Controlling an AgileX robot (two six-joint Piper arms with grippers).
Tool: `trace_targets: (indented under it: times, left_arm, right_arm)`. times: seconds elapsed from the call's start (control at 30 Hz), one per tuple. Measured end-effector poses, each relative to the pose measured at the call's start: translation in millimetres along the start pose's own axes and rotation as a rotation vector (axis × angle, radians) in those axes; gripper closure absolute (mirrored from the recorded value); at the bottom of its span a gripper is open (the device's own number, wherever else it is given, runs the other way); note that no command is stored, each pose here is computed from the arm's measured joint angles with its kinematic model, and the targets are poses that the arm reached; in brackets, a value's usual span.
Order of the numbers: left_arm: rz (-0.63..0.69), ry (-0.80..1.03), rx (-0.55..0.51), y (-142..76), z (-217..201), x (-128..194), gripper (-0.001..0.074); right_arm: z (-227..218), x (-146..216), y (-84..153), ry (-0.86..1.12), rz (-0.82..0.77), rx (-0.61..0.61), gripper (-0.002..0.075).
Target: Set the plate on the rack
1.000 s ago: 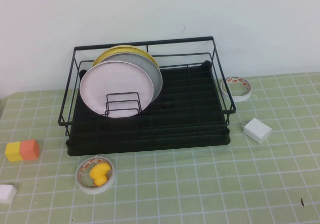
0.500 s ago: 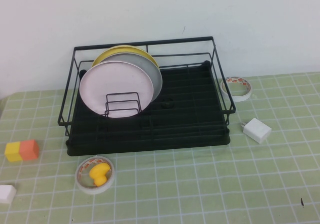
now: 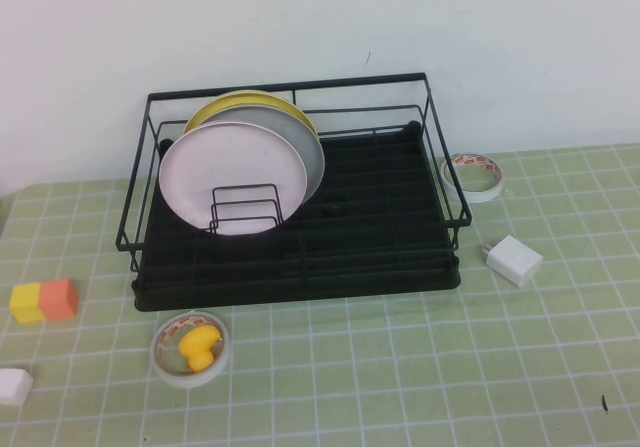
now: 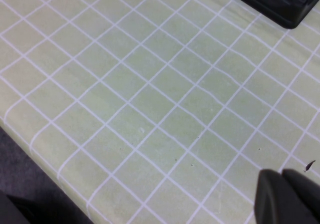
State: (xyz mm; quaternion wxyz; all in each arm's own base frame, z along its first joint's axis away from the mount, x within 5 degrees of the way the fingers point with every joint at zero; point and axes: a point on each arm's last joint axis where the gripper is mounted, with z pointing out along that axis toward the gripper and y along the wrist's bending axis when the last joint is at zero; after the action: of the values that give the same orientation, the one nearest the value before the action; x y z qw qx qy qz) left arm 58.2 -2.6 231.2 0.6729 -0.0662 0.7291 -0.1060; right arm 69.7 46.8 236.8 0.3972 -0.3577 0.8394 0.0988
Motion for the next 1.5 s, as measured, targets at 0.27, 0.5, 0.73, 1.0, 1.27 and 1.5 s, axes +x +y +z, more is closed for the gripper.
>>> trace_targets:
  times: [0.27, 0.5, 0.73, 1.0, 1.27, 1.5]
  left_arm:
    - [-0.012, 0.020, -0.001, 9, 1, 39, 0.0736]
    - [-0.058, 0.177, -0.070, 15, -1, 52, 0.0736]
    - [-0.012, 0.187, -0.067, 15, -1, 53, 0.0736]
    - [-0.007, 0.189, -0.063, 15, -1, 53, 0.0736]
    - [0.154, 0.202, -0.020, 12, -1, 54, 0.0736]
    - [0.200, 0.204, -0.011, 12, -1, 54, 0.0736]
  right_arm:
    - [0, 0, 0, 0.001, 0.000, 0.000, 0.0727]
    - [0, 0, 0, 0.001, 0.000, 0.000, 0.0727]
    - [0, 0, 0, 0.001, 0.000, 0.000, 0.0728]
    - [0, 0, 0, 0.001, 0.000, 0.000, 0.0728]
    - [0, 0, 0, 0.001, 0.000, 0.000, 0.0728]
    - [0, 0, 0, 0.001, 0.000, 0.000, 0.0728]
